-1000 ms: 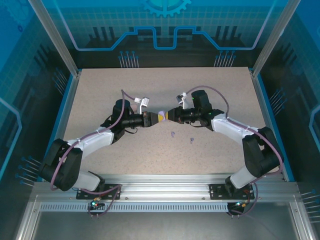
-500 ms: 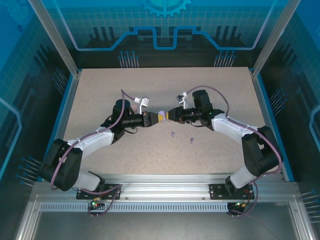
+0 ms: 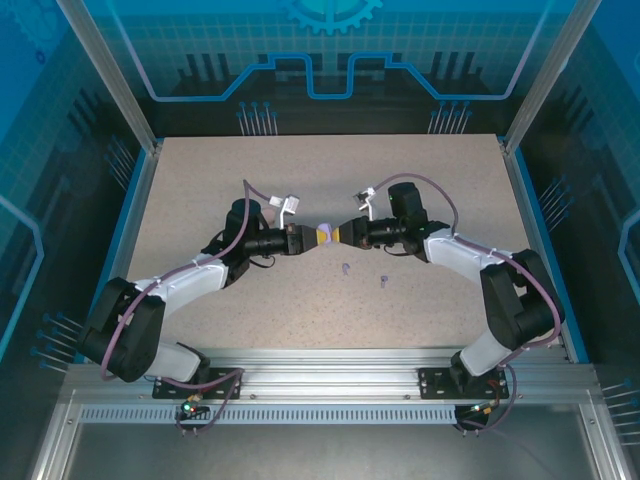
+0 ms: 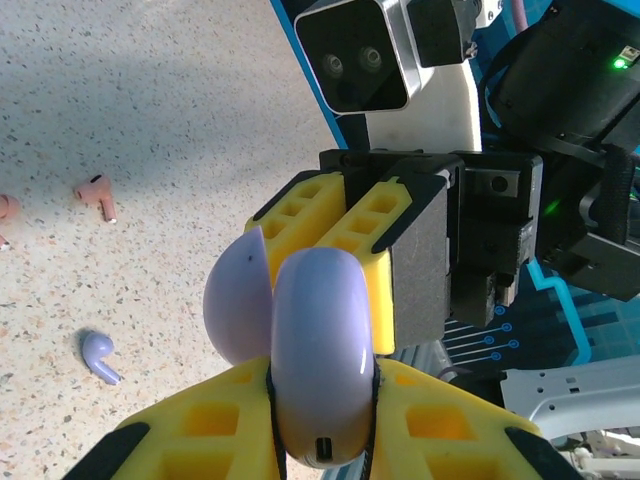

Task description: Insert wireless bluetooth earbuds into charging case

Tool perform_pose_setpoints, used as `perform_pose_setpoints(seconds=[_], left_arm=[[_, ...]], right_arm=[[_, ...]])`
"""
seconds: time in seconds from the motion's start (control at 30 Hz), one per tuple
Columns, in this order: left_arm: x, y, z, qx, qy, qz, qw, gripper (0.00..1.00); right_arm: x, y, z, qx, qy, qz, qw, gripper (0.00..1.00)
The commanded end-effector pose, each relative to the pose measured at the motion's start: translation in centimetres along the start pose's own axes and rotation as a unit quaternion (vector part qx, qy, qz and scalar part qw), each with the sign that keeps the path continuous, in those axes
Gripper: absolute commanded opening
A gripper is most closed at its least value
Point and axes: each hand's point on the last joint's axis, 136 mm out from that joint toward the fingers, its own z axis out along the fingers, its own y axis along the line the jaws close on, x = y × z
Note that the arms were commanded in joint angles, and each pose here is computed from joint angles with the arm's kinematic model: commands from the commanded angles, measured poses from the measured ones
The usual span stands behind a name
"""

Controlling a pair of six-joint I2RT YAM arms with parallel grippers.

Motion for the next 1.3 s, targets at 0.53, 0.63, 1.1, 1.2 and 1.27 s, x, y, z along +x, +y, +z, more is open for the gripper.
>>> perform_pose_setpoints(seconds=[0.53, 0.63, 1.1, 1.2, 1.27], left_arm=[[-1.7, -5.5, 0.2, 0.092, 0.020, 0.045, 0.995, 0.02], [-1.4, -5.4, 0.3, 0.092, 0.023, 0.044, 0.994, 0.02], [-1.0, -5.1, 0.6, 0.088, 0.027, 0.041, 0.995, 0.01], [-1.1, -4.8, 0.7, 0.081, 0.022, 0.040, 0.996, 0.04], [-1.3, -4.2, 0.8, 0.067, 0.014, 0.038, 0.997, 0.16]], right_arm=[[0.0, 0.2, -0.7, -0.024, 0.020, -0.011, 0.999, 0.25], [-0.1, 0.3, -0.8, -0.020, 0.020, -0.011, 1.000, 0.25], [-1.4, 1.6, -0.9, -0.019, 0.005, -0.017, 1.000, 0.00], [-1.4, 2.0, -1.0, -0.011, 0.005, -0.017, 1.000, 0.00], [-1.6, 1.8, -1.2, 0.011, 0.002, -0.012, 1.000, 0.00]])
